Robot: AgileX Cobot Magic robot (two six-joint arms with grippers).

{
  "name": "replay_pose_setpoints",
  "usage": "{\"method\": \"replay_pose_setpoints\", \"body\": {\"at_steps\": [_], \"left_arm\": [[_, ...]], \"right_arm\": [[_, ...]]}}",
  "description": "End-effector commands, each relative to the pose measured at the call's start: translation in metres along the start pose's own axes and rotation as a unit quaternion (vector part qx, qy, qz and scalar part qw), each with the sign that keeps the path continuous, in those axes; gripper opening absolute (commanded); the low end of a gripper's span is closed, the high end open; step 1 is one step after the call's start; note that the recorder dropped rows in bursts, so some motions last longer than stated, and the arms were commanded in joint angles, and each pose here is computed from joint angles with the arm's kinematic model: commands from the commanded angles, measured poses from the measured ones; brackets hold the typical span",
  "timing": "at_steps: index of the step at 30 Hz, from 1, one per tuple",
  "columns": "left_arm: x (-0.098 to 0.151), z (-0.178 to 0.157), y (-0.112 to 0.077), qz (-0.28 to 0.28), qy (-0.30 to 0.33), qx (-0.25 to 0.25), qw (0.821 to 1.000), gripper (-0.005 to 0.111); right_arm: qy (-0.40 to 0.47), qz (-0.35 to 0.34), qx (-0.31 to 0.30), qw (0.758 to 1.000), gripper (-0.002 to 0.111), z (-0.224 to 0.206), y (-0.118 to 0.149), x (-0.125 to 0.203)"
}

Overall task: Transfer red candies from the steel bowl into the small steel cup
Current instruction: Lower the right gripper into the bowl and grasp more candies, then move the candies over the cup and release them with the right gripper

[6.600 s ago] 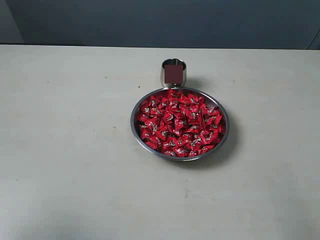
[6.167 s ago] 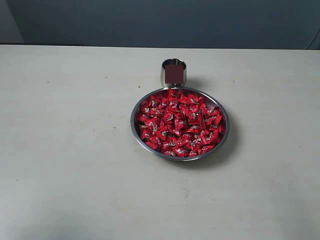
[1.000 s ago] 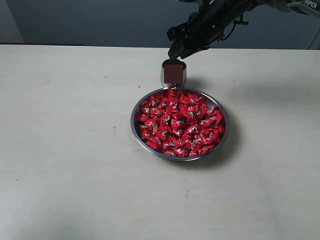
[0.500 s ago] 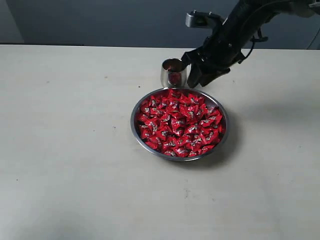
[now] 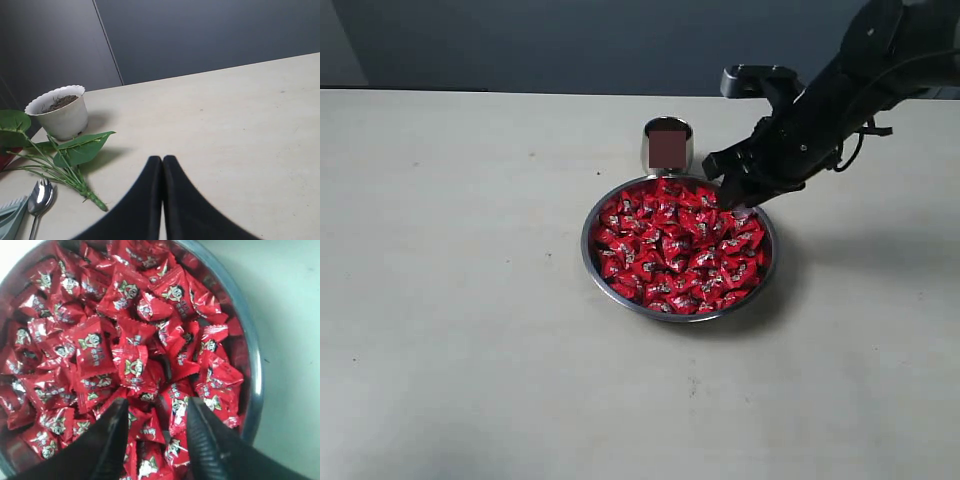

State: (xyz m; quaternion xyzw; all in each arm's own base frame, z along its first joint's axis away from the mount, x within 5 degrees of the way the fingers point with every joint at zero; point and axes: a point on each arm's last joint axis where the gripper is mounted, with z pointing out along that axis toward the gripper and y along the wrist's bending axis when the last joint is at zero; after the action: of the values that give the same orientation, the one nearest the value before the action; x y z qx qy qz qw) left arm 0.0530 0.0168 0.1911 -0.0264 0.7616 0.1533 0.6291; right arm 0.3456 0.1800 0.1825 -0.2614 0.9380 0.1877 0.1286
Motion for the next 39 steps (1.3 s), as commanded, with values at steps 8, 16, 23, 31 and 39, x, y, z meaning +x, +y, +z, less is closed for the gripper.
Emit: {"method": "replay_pose_setpoints", "body": {"at_steps": [8,16,23,31,39], "left_arm": [[-0.001,0.0,0.0,0.001,-0.007,0.001,1.0,0.0],[-0.001,0.0,0.0,0.001,-0.007,0.001,1.0,0.0],[-0.001,0.0,0.0,0.001,-0.007,0.001,1.0,0.0],[-0.001,0.0,0.0,0.001,-0.007,0.001,1.0,0.0],[-0.001,0.0,0.0,0.001,-0.007,0.001,1.0,0.0]], "right_arm": [[-0.024,0.015,-0.046,0.999,0.05,0.033,-0.005,-0.003],[-0.006,0.021,-0.062,0.998,0.028,0.066,-0.001,0.002],[-0.049,0.003,-0.058,0.997,0.0,0.032,0.01,-0.009],[-0.131,-0.031,-0.033,0.99,0.0,-0.013,0.02,-0.033],[-0.181,-0.061,-0.032,0.981,0.0,-0.02,0.02,-0.082]]}}
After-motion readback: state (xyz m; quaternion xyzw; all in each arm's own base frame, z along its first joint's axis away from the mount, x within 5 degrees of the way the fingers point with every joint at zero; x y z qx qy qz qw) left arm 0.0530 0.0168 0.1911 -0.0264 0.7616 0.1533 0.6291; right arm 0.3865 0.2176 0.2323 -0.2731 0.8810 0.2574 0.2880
